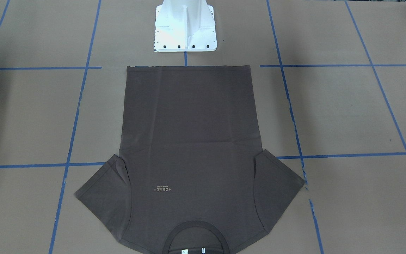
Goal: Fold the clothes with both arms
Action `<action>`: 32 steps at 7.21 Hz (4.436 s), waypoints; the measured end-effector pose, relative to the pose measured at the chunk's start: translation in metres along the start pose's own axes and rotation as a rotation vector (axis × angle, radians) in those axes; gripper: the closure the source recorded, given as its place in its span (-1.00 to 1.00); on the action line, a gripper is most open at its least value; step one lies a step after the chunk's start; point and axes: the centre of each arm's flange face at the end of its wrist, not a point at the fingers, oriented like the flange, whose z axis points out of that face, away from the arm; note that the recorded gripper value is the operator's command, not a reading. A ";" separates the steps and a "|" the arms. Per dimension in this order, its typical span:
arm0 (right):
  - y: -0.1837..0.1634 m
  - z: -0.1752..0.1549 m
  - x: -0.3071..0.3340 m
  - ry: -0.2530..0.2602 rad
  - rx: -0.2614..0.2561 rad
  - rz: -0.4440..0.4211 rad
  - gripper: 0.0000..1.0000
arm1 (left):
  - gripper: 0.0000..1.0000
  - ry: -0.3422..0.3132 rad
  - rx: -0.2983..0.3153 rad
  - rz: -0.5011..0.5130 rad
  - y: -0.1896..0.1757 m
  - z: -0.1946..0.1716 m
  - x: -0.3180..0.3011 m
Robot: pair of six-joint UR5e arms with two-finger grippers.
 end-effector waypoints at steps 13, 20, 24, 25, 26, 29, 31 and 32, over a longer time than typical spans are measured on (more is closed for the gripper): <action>-0.213 0.227 -0.342 -0.070 0.264 0.355 -0.77 | -1.00 -0.004 0.082 0.095 -0.037 0.008 -0.011; -0.191 0.268 -0.339 -0.005 0.233 0.357 -0.62 | -1.00 -0.004 0.081 0.094 -0.037 0.009 -0.011; -0.185 0.274 -0.337 0.002 0.224 0.358 0.66 | -1.00 -0.003 0.083 0.097 -0.038 0.008 -0.010; -0.185 0.274 -0.337 0.002 0.224 0.358 1.00 | -1.00 -0.003 0.083 0.097 -0.038 0.008 -0.010; -0.185 0.274 -0.337 0.003 0.224 0.359 1.00 | -1.00 -0.003 0.083 0.098 -0.038 0.008 -0.010; -0.191 0.269 -0.345 -0.007 0.231 0.356 1.00 | -1.00 -0.003 0.083 0.098 -0.038 0.008 -0.010; -0.201 0.258 -0.357 -0.017 0.239 0.363 1.00 | -1.00 -0.003 0.083 0.098 -0.038 0.008 -0.010; -0.208 0.252 -0.366 -0.012 0.235 0.369 1.00 | -1.00 -0.003 0.083 0.099 -0.038 0.008 -0.010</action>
